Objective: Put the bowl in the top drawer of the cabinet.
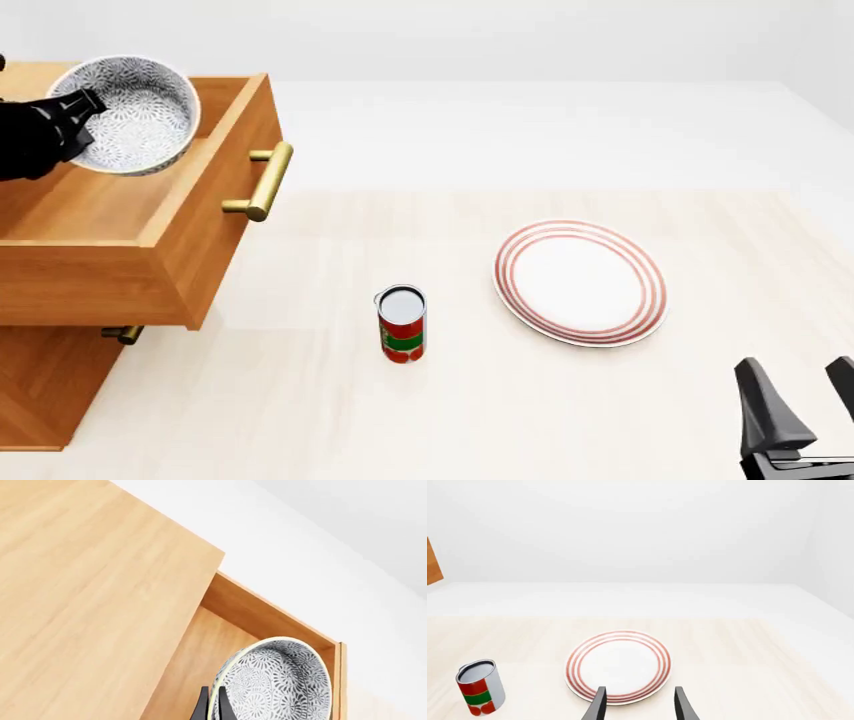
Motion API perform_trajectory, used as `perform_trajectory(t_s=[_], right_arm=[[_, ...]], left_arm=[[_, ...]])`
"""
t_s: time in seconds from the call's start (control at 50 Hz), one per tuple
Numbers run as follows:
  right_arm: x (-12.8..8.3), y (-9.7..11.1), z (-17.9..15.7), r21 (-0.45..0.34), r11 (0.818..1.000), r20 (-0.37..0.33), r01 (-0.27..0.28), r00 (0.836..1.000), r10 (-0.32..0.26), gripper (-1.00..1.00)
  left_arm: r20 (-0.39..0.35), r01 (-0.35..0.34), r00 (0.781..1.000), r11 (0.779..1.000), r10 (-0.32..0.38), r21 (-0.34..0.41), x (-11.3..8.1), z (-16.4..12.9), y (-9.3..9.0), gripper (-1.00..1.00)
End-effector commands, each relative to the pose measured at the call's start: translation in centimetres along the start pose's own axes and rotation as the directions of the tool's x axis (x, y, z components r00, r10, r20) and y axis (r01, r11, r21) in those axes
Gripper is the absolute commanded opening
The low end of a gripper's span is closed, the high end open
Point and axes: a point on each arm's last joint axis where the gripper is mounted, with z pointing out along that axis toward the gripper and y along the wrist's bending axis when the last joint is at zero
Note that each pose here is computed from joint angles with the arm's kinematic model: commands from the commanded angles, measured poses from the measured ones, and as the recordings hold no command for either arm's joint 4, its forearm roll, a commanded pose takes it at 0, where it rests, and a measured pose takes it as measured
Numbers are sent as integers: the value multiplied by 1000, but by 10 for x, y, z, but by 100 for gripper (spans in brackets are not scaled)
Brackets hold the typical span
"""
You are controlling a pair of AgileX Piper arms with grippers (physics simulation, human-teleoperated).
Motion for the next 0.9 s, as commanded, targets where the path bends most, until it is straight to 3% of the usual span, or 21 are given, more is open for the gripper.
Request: perform_trajectory(t_s=[0.02,0.9], right_arm=[[0,0,0,0,1000,0,0,1000,0,100],[0,0,0,0,1000,0,0,1000,0,100]], left_arm=[[3,2,1000,1000,-2,4,0,4,0,-100],[-17,-7,1000,999,6,-37,5,26,14,-100]])
